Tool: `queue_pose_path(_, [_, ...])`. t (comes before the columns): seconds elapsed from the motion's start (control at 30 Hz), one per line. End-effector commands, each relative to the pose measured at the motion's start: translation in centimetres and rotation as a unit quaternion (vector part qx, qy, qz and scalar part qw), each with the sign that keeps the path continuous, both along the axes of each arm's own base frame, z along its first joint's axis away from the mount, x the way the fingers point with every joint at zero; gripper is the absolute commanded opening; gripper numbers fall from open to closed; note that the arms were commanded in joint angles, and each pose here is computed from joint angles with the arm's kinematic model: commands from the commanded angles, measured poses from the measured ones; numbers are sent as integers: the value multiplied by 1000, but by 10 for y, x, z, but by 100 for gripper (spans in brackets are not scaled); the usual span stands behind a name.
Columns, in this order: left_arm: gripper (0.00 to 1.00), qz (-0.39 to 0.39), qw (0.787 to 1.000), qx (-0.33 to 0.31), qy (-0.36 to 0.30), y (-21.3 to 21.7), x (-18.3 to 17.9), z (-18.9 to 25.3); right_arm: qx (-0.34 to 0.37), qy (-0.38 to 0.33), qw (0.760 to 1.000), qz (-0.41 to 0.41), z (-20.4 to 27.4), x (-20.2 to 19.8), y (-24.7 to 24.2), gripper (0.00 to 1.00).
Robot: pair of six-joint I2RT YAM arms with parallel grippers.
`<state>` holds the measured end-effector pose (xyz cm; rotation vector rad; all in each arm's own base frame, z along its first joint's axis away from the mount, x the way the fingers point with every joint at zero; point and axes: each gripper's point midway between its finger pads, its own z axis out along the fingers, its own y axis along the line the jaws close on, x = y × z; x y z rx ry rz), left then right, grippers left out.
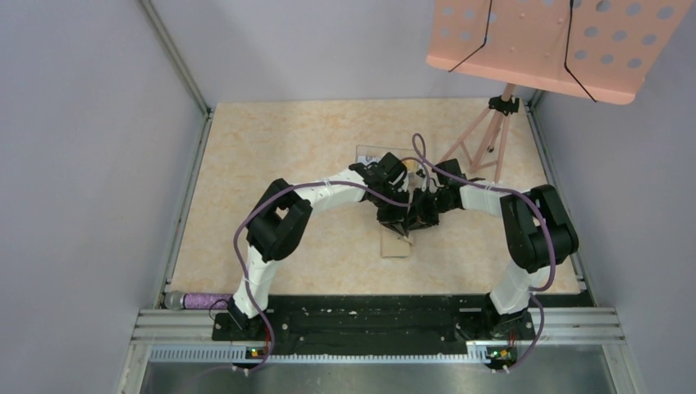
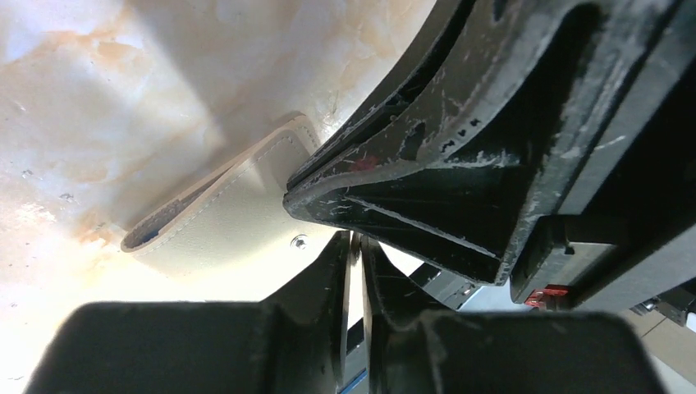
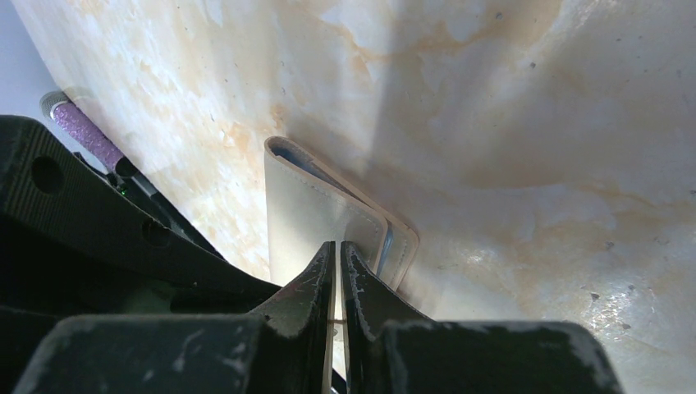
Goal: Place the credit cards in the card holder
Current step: Close the card holder at the center of the board.
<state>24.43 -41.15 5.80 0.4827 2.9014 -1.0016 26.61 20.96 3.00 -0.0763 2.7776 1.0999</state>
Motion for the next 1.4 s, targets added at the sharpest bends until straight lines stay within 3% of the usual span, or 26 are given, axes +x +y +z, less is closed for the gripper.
queue_pose_path(0.0, [10,0,1000,-22,-11,-2,3,14,-7,-2,1000,0,-9,0,-3,6])
queue_pose_path(0.1, [0,3,1000,-20,-12,0,3,14,-8,-2,1000,0,-9,0,-4,6])
queue_pose_path(0.83, [0,37,998,14,-42,20,22,10,-10,-5,1000,0,-4,1,-4,6])
queue_pose_path(1.37, [0,34,999,-16,-16,18,11,11,-10,-2,1000,1,-6,0,-4,6])
